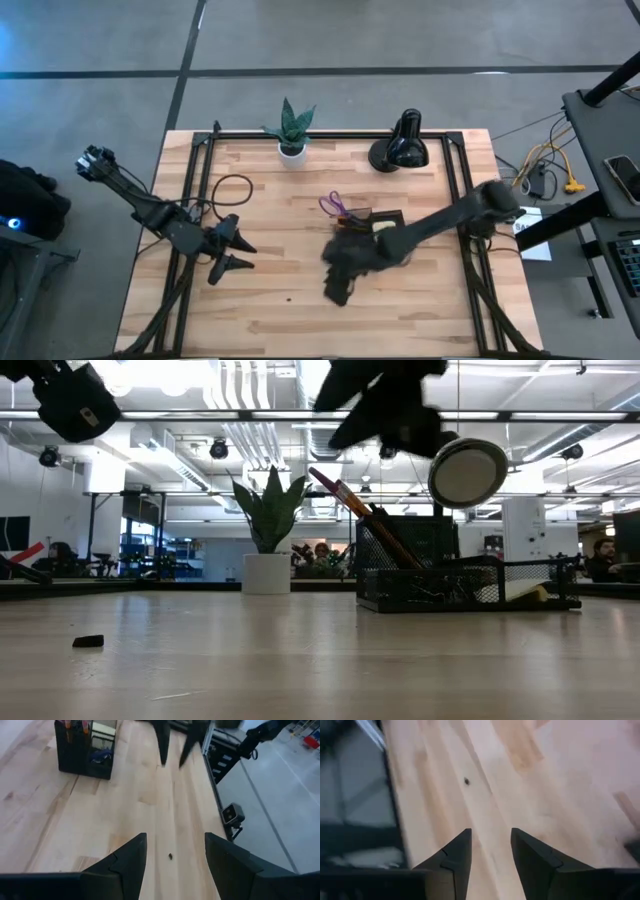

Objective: Pick and place office supplies into organizer
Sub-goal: Return to Home Position

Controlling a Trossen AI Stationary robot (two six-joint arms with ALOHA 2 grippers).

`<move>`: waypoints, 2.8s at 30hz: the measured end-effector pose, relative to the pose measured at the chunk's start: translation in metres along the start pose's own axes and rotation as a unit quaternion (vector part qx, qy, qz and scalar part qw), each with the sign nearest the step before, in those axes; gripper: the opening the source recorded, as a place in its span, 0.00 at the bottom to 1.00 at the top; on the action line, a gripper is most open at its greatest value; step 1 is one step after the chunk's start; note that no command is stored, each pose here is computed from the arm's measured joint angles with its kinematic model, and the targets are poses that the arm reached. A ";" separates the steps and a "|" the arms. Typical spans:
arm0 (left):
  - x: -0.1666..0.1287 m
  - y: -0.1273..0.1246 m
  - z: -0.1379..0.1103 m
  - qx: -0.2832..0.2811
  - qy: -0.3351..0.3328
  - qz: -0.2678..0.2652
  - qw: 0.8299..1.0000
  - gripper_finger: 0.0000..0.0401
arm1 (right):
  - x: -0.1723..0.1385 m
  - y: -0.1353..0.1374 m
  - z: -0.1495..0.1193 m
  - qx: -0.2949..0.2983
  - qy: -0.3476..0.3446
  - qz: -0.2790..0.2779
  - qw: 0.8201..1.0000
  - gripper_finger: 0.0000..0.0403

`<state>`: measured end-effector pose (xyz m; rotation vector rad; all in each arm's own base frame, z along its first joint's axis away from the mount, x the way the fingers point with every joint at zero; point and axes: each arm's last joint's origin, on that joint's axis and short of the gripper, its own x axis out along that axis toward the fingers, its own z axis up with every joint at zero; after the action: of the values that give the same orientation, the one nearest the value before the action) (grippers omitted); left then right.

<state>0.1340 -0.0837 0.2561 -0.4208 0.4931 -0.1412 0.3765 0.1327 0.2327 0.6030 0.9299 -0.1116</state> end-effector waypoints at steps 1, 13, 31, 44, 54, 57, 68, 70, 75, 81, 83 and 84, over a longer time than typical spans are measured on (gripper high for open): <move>0.001 0.001 -0.002 0.002 0.004 0.003 1.000 0.45 | 0.012 0.006 -0.001 -0.026 0.014 -0.011 0.999 0.33; 0.023 0.001 -0.019 -0.009 0.084 0.006 0.996 0.45 | 0.087 0.050 0.026 -0.182 0.102 -0.076 0.975 0.37; -0.029 -0.004 0.017 -0.034 -0.027 -0.087 0.995 0.45 | -0.029 0.074 0.062 -0.132 0.028 -0.112 0.984 0.30; -0.057 -0.019 0.045 -0.006 -0.166 -0.256 0.952 0.45 | -0.143 0.103 0.091 -0.062 -0.138 0.061 0.987 0.30; -0.023 -0.026 0.035 0.091 -0.163 -0.250 0.950 0.45 | -0.137 0.137 0.083 -0.174 -0.175 0.204 0.947 0.30; -0.013 -0.022 0.038 0.099 -0.171 -0.219 0.955 0.45 | -0.117 0.129 0.091 -0.175 -0.183 0.206 0.945 0.30; -0.024 0.032 0.049 0.104 -0.236 -0.166 0.952 0.45 | -0.111 0.052 0.106 -0.138 -0.147 0.188 0.961 0.30; -0.027 0.040 0.046 0.082 -0.251 -0.152 0.952 0.45 | -0.121 0.039 0.101 -0.137 -0.165 0.190 0.958 0.30; -0.027 0.052 0.026 0.055 -0.248 -0.151 0.955 0.45 | -0.133 0.011 0.073 -0.145 -0.203 0.217 0.944 0.30; -0.027 0.063 0.003 0.050 -0.258 -0.136 0.955 0.45 | -0.133 -0.030 0.031 -0.131 -0.232 0.238 0.934 0.30; -0.028 0.067 -0.003 0.045 -0.271 -0.122 0.954 0.45 | -0.134 -0.042 0.018 -0.126 -0.253 0.237 0.929 0.31; -0.028 0.070 -0.007 0.041 -0.277 -0.111 0.954 0.45 | -0.137 -0.048 0.012 -0.122 -0.269 0.234 0.926 0.31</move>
<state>0.1083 -0.0163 0.2330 -0.4124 -0.1150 -0.2509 0.2863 0.0643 0.3237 0.5088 0.2432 0.2581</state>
